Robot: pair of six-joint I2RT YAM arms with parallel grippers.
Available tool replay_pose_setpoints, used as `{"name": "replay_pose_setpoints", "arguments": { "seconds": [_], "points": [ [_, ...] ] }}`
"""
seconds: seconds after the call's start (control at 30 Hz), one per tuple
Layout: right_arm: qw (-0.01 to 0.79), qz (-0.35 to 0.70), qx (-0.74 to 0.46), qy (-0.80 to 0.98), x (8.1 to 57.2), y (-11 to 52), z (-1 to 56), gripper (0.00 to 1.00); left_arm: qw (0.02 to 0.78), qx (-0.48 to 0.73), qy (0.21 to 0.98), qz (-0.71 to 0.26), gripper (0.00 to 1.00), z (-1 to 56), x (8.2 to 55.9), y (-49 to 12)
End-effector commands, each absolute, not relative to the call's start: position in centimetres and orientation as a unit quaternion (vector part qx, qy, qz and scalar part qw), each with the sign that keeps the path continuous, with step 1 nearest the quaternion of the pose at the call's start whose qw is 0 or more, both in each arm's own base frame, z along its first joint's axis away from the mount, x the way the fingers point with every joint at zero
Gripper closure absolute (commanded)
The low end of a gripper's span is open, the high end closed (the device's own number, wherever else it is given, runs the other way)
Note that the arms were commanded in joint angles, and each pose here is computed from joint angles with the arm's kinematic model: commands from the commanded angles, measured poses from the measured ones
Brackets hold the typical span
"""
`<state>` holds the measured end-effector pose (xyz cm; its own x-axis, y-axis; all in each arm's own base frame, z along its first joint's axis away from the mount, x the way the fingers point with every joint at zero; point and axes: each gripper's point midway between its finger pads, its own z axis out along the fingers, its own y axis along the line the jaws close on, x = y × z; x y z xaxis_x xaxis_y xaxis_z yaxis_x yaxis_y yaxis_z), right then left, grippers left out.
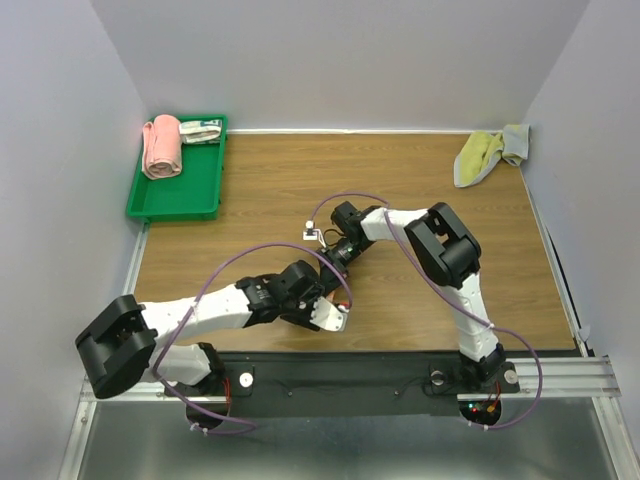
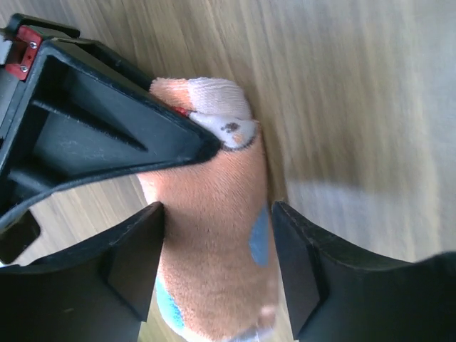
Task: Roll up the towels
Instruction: Place the rolled towel into the container
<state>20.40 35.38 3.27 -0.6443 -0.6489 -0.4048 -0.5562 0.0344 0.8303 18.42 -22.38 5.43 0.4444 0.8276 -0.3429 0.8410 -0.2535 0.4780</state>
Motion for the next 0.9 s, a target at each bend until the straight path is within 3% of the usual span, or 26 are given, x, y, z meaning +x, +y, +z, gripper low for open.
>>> {"name": "replay_pose_setpoints", "arguments": {
  "seconds": [0.0,0.2,0.23,0.33,0.47,0.5,0.53,0.57,0.63,0.67,0.7,0.87],
  "points": [
    [0.081,-0.521,0.421,-0.738,19.3,34.0,0.3,0.99,0.330,0.793,0.512,0.023,0.30,4.5,19.8,-23.1],
    [0.108,-0.538,0.408,-0.730,18.6,33.9,-0.2,0.99,0.302,0.798,0.520,0.048,0.46,2.0,20.4,-22.3],
    [0.108,-0.540,0.408,-0.728,18.5,33.9,-0.1,0.99,0.300,0.797,0.522,0.047,0.56,1.8,20.3,-22.3],
    [0.105,-0.545,0.410,-0.724,18.6,33.9,0.6,0.99,0.290,0.796,0.531,0.040,0.73,1.4,19.9,-22.1],
    [0.091,-0.542,0.420,-0.722,18.9,33.9,1.9,0.96,0.267,0.796,0.542,0.030,0.87,0.6,18.7,-20.8],
    [0.085,-0.535,0.421,-0.728,19.4,33.7,2.2,0.91,0.269,0.786,0.556,0.027,0.98,0.9,18.6,-20.4],
    [0.088,-0.531,0.421,-0.731,19.3,33.5,2.1,0.85,0.267,0.784,0.560,0.026,1.00,1.0,18.5,-20.1],
    [0.077,-0.529,0.417,-0.735,20.1,33.1,2.6,0.65,0.269,0.775,0.571,0.013,1.00,1.4,18.4,-20.1],
    [0.055,-0.521,0.404,-0.750,22.0,31.8,3.4,0.38,0.273,0.760,0.590,-0.009,1.00,2.6,18.6,-19.7],
    [0.044,-0.518,0.399,-0.755,22.8,31.2,3.8,0.07,0.276,0.753,0.597,-0.012,1.00,3.0,18.8,-19.4],
    [0.028,-0.512,0.384,-0.767,24.4,30.1,4.1,0.00,0.290,0.739,0.608,-0.008,1.00,4.1,19.7,-18.8],
    [-0.038,-0.507,0.347,-0.788,29.1,26.7,7.7,0.00,0.359,0.701,0.616,0.016,1.00,9.5,23.8,-16.9]
  ]
}}
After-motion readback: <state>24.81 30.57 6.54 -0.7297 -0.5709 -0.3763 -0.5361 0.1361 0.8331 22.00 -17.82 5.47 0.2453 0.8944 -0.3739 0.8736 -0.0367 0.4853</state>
